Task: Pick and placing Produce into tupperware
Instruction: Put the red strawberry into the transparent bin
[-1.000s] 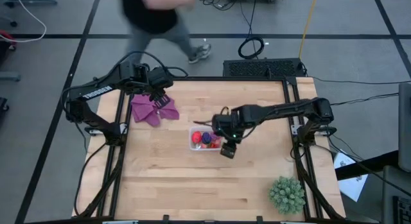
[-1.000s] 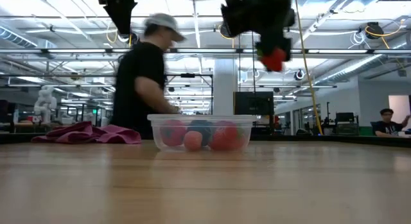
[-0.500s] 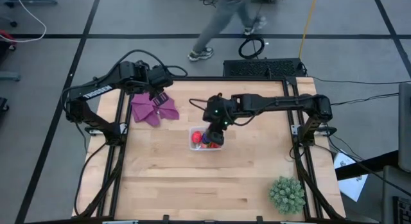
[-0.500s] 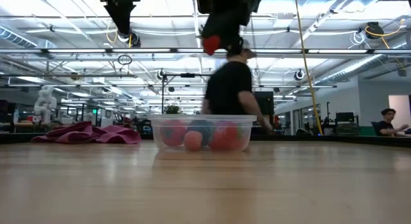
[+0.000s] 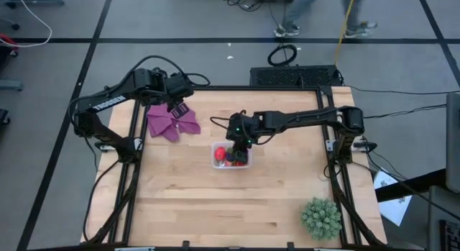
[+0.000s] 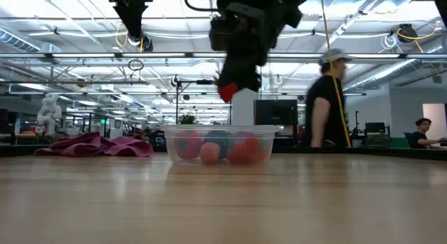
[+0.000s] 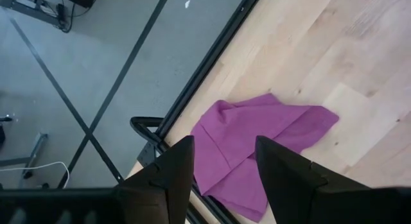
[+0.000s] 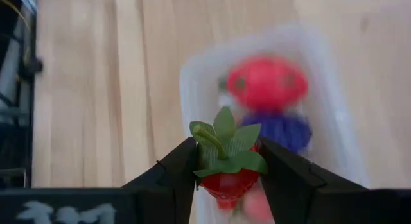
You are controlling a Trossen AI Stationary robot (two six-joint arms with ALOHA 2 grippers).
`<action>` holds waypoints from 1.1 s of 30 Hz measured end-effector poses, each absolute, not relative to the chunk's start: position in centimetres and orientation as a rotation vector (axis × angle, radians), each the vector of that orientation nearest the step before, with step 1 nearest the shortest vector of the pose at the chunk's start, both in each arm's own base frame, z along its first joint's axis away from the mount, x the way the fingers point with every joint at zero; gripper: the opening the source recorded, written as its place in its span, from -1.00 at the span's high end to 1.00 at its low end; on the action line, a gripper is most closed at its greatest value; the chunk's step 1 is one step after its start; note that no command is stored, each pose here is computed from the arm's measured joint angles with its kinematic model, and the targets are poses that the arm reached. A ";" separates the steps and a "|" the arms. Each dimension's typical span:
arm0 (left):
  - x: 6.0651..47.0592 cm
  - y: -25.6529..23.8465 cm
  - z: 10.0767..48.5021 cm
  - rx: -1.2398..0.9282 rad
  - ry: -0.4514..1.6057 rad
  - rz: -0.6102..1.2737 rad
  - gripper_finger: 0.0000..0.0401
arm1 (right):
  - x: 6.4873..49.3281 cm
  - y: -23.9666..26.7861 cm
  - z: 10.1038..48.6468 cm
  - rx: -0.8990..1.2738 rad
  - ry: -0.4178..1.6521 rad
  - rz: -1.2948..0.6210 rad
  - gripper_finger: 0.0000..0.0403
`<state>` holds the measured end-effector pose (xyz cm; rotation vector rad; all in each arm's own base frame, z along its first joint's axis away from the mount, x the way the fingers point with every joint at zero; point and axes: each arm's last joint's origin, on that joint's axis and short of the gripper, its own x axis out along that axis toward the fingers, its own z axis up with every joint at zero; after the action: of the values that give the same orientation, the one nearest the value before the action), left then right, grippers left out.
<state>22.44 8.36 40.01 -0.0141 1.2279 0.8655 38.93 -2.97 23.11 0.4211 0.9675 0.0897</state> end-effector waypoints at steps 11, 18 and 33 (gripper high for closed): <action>22.5 8.4 40.0 -0.021 1.223 0.871 0.14 | 38.5 -2.8 20.1 0.444 1.041 0.078 0.30; 22.5 8.4 40.0 -0.022 1.222 0.872 0.14 | 38.3 -2.8 19.3 0.442 1.033 0.080 0.30; 22.5 8.4 40.0 -0.022 1.223 0.872 0.14 | 38.6 -1.2 19.2 0.325 0.994 0.164 0.30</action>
<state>22.45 8.36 40.02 -0.0217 1.2226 0.8717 38.63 -1.16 19.20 0.3251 0.9940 0.1642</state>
